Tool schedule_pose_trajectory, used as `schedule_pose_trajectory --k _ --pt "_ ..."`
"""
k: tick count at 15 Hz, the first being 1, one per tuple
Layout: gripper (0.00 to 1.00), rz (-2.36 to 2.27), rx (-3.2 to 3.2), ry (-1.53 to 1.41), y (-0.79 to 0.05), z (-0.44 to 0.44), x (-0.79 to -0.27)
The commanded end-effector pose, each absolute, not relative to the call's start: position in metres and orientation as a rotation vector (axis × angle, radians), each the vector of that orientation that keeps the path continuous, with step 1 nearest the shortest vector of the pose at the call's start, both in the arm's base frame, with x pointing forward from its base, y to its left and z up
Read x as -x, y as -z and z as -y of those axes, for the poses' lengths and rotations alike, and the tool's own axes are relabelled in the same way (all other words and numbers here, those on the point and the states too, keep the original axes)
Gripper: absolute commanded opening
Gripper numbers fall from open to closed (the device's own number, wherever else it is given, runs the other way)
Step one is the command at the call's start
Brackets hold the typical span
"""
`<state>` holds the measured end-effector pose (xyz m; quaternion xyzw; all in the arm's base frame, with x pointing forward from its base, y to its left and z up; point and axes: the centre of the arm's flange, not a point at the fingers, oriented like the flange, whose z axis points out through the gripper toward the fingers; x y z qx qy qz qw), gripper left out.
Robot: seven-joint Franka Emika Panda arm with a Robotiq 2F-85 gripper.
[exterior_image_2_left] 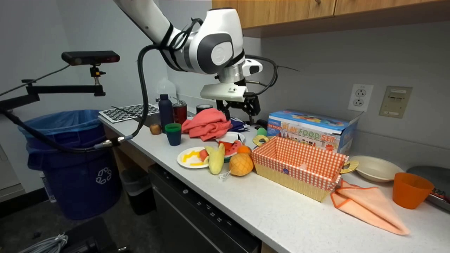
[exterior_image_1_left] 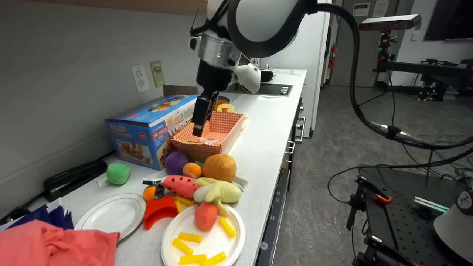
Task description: Remove all the plush toys from the basket
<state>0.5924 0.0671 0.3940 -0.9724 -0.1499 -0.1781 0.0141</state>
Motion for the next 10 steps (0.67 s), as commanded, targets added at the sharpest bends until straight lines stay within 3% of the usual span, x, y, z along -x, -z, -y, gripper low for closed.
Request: schedule_pose_trajectory --k 1,2,10 --pt "1.00 0.448 3.016 0.554 -0.411 -0.058 -0.559" --pt "1.00 0.453 3.026 0.559 -0.400 -0.065 -0.583" --pt "1.00 0.448 3.029 0.558 -0.403 -0.063 -0.571"
